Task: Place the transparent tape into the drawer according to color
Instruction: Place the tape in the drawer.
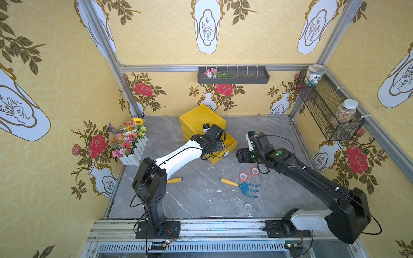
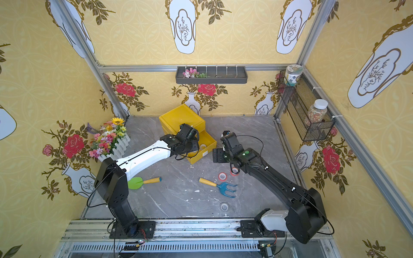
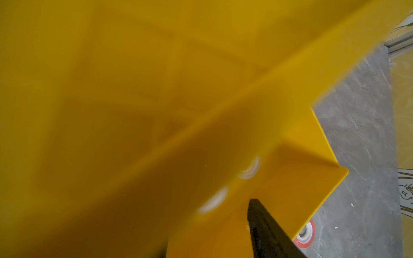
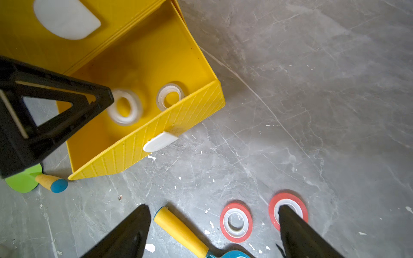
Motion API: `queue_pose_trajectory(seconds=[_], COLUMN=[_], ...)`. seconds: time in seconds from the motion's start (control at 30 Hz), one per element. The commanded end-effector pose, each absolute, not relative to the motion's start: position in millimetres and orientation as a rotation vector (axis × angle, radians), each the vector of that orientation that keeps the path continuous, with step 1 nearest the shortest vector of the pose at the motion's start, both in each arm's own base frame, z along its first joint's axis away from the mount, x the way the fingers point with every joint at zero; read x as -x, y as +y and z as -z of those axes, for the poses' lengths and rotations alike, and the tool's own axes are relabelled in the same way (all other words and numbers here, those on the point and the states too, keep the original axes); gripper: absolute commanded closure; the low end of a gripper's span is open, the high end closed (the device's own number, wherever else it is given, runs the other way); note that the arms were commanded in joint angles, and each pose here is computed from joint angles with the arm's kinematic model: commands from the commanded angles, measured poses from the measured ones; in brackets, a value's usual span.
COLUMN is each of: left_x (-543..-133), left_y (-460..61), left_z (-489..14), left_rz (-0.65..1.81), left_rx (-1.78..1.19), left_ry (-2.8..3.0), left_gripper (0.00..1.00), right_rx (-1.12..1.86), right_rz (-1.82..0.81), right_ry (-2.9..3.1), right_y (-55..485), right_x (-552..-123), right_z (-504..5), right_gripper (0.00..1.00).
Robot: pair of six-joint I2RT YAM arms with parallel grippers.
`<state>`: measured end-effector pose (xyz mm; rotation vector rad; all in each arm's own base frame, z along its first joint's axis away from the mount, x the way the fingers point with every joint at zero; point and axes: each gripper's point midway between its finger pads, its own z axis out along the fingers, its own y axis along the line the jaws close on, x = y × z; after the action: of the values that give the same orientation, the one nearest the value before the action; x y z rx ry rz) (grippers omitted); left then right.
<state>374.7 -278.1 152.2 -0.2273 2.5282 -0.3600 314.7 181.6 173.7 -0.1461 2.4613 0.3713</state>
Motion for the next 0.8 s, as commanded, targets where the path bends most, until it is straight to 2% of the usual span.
queue_pose_trajectory(seconds=[0.0, 0.23, 0.5, 0.77], left_x=[-375, -371, -340, -312], left_y=[-284, -285, -261, -232], left_z=[-155, -185, -224, -241], left_rz=[0.404, 0.490, 0.607, 0.641], left_rx=[0.200, 0.198, 0.202, 0.232], left_ry=[2.525, 2.465, 2.359, 2.288], left_gripper=[0.33, 0.28, 0.01, 0.00], right_rx=[0.134, 0.120, 0.157, 0.282], right_rz=[-0.390, -0.417, -0.429, -0.384], right_ry=[2.490, 2.567, 2.769, 3.004], right_y=[181, 178, 186, 202], right_x=[-307, -287, -236, -181], right_z=[-171, -162, -127, -97], right_gripper=[0.07, 0.08, 0.08, 0.11])
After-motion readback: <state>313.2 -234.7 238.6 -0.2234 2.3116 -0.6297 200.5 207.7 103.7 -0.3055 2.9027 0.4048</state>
